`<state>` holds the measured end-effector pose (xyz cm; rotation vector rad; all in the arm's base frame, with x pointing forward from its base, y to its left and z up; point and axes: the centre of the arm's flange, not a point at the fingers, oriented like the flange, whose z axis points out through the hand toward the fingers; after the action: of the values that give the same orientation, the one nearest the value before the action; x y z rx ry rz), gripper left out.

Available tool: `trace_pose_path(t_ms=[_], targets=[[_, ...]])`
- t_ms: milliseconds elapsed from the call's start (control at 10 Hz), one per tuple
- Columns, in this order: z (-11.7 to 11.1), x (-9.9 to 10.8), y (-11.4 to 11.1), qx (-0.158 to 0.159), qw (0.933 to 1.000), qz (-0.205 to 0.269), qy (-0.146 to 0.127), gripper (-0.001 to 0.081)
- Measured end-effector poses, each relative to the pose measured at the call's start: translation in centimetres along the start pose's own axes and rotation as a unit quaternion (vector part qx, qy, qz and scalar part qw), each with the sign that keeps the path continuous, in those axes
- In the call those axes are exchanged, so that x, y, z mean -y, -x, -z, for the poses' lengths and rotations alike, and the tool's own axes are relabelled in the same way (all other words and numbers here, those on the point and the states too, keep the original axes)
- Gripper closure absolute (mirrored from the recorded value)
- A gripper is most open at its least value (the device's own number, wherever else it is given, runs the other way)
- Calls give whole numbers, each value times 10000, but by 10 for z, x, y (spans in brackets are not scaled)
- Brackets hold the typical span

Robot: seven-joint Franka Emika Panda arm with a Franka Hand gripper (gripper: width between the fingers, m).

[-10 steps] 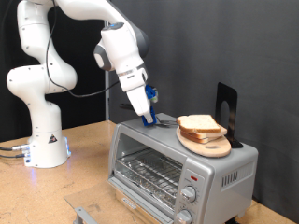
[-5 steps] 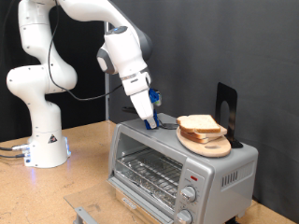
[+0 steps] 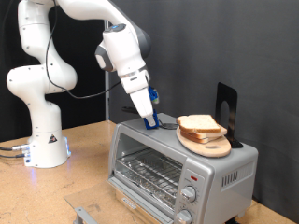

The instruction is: Make a piece of toast with the oven

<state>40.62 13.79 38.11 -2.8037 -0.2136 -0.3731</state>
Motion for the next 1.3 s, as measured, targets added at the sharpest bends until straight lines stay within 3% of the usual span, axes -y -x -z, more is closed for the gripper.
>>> trace_pose_path(t_ms=[200,500,1300], targets=[[4,-2,-2,80,9997,-209,44,0],[6,-9,-6,106,9990,-295,324,0],[3,-4,-8,111,9992,-216,319,0]])
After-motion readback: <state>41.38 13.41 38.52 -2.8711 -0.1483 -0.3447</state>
